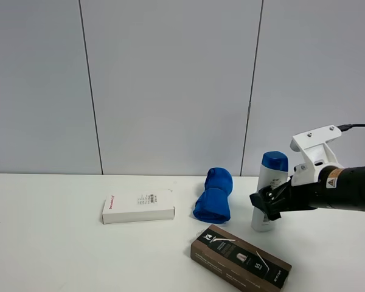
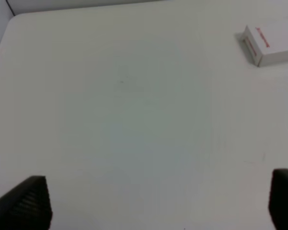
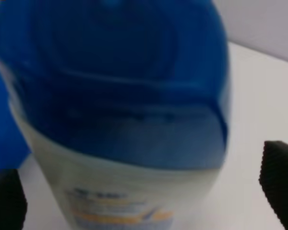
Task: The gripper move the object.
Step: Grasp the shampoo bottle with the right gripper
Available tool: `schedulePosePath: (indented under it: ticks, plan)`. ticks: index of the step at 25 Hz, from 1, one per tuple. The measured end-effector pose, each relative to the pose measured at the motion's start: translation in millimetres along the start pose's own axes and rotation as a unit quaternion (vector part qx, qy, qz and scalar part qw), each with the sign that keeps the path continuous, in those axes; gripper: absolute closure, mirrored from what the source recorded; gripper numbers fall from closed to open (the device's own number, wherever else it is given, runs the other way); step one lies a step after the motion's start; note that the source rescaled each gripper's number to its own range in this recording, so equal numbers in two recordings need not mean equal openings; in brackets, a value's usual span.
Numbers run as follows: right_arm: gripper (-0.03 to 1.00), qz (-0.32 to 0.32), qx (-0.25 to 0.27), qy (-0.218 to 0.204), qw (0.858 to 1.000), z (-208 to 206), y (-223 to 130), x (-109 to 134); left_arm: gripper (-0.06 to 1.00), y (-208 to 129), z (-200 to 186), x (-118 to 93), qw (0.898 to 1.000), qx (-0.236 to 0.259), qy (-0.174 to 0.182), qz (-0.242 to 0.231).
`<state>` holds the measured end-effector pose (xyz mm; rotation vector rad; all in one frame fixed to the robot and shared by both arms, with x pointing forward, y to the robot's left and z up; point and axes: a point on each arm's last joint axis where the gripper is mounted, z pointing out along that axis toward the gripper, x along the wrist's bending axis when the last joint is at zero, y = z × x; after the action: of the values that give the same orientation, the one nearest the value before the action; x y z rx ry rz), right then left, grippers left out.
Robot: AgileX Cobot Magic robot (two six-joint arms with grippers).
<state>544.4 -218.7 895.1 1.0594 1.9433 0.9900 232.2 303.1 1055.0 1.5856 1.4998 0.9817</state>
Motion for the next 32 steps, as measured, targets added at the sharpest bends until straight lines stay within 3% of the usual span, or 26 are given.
schedulePosePath:
  ticks: [21,27,32]
  plan:
    - [-0.03,0.005,-0.085,-0.001,0.996,17.8,-12.1,10.3,-0.06,0.0,0.0,-0.1,1.0,0.0,0.0,0.0]
    - [0.1,0.005,-0.088,-0.002,0.996,17.9,-11.9,10.3,-0.06,0.0,0.0,-0.1,1.0,0.0,0.0,0.0]
    - [0.13,0.005,-0.09,-0.002,0.996,17.8,-11.5,10.2,-0.06,0.0,0.0,-0.1,1.0,0.0,0.0,0.0]
